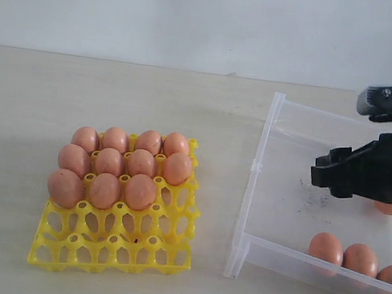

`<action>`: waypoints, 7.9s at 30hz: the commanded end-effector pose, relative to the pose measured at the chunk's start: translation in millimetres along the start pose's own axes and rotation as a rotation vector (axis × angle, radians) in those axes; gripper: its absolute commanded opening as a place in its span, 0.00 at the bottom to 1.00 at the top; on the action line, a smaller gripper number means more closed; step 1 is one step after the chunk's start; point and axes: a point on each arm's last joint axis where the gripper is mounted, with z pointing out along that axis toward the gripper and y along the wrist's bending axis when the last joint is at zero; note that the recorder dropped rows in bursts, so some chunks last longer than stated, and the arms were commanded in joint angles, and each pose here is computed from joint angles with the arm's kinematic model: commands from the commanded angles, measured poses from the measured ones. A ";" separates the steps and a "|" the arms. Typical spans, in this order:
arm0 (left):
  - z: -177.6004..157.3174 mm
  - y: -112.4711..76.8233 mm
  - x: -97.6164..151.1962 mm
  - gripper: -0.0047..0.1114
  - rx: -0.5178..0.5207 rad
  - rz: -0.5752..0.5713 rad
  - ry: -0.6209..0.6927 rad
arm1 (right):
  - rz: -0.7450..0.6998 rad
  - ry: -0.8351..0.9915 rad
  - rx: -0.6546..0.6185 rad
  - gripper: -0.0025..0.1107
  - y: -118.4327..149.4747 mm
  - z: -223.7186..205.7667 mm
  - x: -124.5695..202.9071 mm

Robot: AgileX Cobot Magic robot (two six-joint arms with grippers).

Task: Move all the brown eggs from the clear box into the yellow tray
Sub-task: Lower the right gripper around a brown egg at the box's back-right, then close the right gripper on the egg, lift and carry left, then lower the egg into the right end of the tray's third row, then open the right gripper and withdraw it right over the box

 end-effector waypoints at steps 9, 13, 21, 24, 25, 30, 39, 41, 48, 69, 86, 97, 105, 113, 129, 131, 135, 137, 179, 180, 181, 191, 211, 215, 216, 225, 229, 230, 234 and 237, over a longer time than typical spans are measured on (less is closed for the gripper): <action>0.1 -0.3 0.4 0.08 0.004 -0.005 -0.004 | 0.053 0.372 0.220 0.50 -19.9 15.0 -63.4; 0.1 -0.3 0.4 0.08 0.004 -0.005 -0.004 | 0.103 0.439 0.390 0.36 -33.0 16.8 -69.6; 0.1 -0.3 0.4 0.08 0.004 -0.005 -0.004 | 0.179 0.472 0.394 0.53 -33.6 43.7 -62.6; 0.1 -0.3 0.4 0.08 0.004 -0.005 -0.004 | 0.309 0.438 0.409 0.53 -34.6 51.0 -60.7; 0.1 -0.3 0.4 0.08 0.004 -0.005 -0.004 | 0.341 0.432 0.411 0.53 -35.0 52.7 -60.1; 0.1 -0.3 0.4 0.08 0.004 -0.005 -0.004 | 0.394 0.463 0.446 0.53 -38.1 58.7 -52.9; 0.1 -0.3 0.4 0.08 0.004 -0.005 -0.004 | 0.425 0.547 0.502 0.53 -47.6 69.6 -37.3; 0.1 -0.3 0.4 0.08 0.004 -0.005 -0.004 | 0.422 0.550 0.505 0.53 -51.2 74.7 -34.1; 0.1 -0.3 0.4 0.08 0.004 -0.005 -0.004 | 0.461 0.537 0.498 0.53 -73.4 87.5 -25.0; 0.1 -0.3 0.4 0.08 0.004 -0.005 -0.004 | 0.481 0.457 0.456 0.58 -88.8 113.9 -13.8; 0.1 -0.3 0.4 0.08 0.004 -0.005 -0.004 | 0.664 0.371 0.504 0.27 -119.7 117.5 -7.1; 0.1 -0.3 0.4 0.08 0.004 -0.005 -0.004 | 0.326 -0.039 0.019 0.02 -66.2 126.4 -23.0; 0.1 -0.3 0.4 0.08 0.004 -0.005 -0.004 | 0.191 -0.666 -0.129 0.02 -45.4 81.7 -7.7; 0.1 -0.3 0.4 0.08 0.004 -0.005 -0.004 | 0.015 -0.625 -0.190 0.02 -14.7 78.2 3.5; 0.1 -0.3 0.4 0.08 0.004 -0.005 -0.004 | -0.028 -0.588 -0.670 0.02 117.5 64.2 2.5; 0.1 -0.3 0.4 0.08 0.004 -0.005 -0.004 | -0.022 -0.590 -0.685 0.02 131.1 61.1 4.2; 0.1 -0.3 0.4 0.08 0.004 -0.005 -0.004 | -0.002 -0.543 -0.698 0.02 151.8 64.7 19.0; 0.1 -0.3 0.4 0.08 0.004 -0.005 -0.004 | 0.028 -0.513 -0.670 0.02 156.6 70.8 28.1; 0.1 -0.3 0.4 0.08 0.004 -0.005 -0.004 | 0.272 -0.419 -0.468 0.02 162.6 69.3 51.9; 0.1 -0.3 0.4 0.08 0.004 -0.005 -0.004 | 0.271 -0.407 -0.465 0.02 163.8 70.9 51.2; 0.1 -0.3 0.4 0.08 0.004 -0.005 -0.004 | 0.270 -0.392 -0.462 0.02 164.8 72.3 50.9; 0.1 -0.3 0.4 0.08 0.004 -0.005 -0.004 | 0.261 -0.372 -0.445 0.02 164.9 74.3 51.3; 0.1 -0.3 0.4 0.08 0.004 -0.005 -0.004 | 0.256 -0.349 -0.423 0.13 166.4 78.1 49.2; 0.1 -0.3 0.4 0.08 0.004 -0.005 -0.004 | 0.270 -0.352 -0.407 0.45 164.4 78.8 48.7; 0.1 -0.3 0.4 0.08 0.004 -0.005 -0.004 | 0.274 -0.352 -0.402 0.47 163.9 78.9 48.6; 0.1 -0.3 0.4 0.08 0.004 -0.005 -0.004 | 0.291 -0.425 -0.420 0.47 161.8 69.2 38.6; 0.1 -0.3 0.4 0.08 0.004 -0.005 -0.004 | 0.228 -0.579 -0.430 0.46 150.3 37.3 24.9; 0.1 -0.3 0.4 0.08 0.004 -0.005 -0.004 | 0.183 -0.594 -0.418 0.46 146.0 28.9 24.8; 0.1 -0.3 0.4 0.08 0.004 -0.005 -0.004 | -0.005 -0.658 -0.309 0.46 125.9 0.2 27.2; 0.1 -0.3 0.4 0.08 0.004 -0.005 -0.004 | -0.223 -0.681 -0.137 0.46 108.1 -12.9 32.6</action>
